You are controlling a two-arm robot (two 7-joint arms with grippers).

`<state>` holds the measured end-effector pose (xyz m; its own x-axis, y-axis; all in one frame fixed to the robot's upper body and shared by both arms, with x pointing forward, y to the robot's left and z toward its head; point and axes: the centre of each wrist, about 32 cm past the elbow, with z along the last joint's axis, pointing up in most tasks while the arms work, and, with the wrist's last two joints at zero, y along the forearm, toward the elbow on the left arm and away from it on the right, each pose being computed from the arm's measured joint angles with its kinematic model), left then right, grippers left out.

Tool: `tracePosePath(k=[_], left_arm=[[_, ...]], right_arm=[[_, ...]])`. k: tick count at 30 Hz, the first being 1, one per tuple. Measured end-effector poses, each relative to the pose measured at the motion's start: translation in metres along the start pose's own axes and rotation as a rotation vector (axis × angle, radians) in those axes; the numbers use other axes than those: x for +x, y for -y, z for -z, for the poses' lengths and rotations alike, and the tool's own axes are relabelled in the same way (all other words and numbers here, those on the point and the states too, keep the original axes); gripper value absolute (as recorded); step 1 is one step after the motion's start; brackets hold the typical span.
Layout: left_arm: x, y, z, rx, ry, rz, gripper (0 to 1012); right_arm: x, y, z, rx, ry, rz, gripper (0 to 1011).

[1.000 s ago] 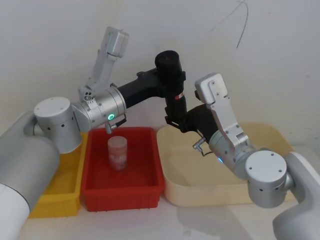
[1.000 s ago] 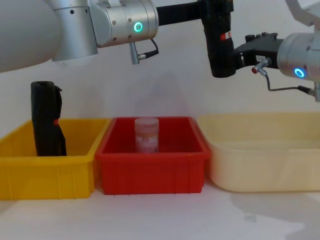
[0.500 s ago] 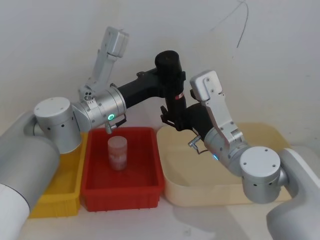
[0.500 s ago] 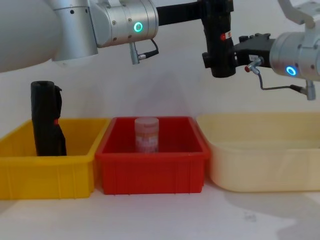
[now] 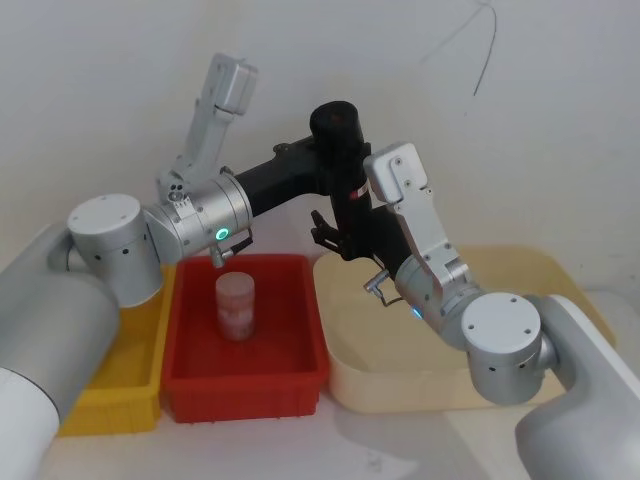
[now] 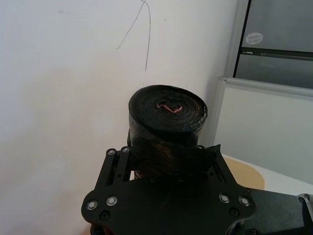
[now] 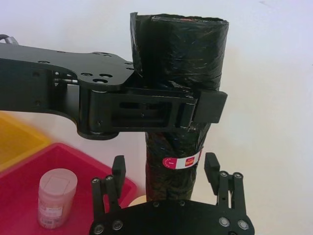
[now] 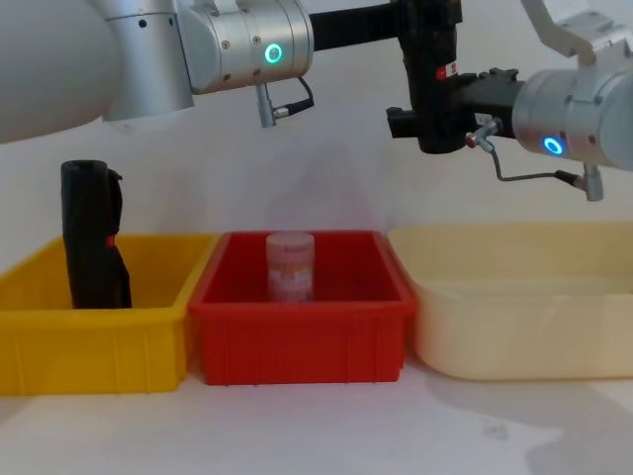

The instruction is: Pick up the garbage bag with the one hand and transfer it to the other hand.

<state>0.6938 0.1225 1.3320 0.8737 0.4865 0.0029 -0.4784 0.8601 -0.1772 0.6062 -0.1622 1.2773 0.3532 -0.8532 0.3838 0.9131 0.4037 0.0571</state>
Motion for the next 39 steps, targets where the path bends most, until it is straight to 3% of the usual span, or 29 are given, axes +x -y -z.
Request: tracePosePath(k=[10, 19, 39], left_arm=[[0.0000, 0.0000, 0.0000, 0.000, 0.000, 0.000, 523], [0.0000, -0.0001, 0.0000, 0.000, 0.000, 0.000, 523], [-0.0001, 0.0001, 0.0000, 0.000, 0.000, 0.000, 545]], right_arm=[[-0.0026, -0.0030, 0.0007, 0.002, 0.005, 0.007, 815], [-0.0038, -0.0043, 0.0011, 0.004, 0.007, 0.011, 519], [-0.0050, -0.0053, 0.0012, 0.005, 0.009, 0.011, 494]])
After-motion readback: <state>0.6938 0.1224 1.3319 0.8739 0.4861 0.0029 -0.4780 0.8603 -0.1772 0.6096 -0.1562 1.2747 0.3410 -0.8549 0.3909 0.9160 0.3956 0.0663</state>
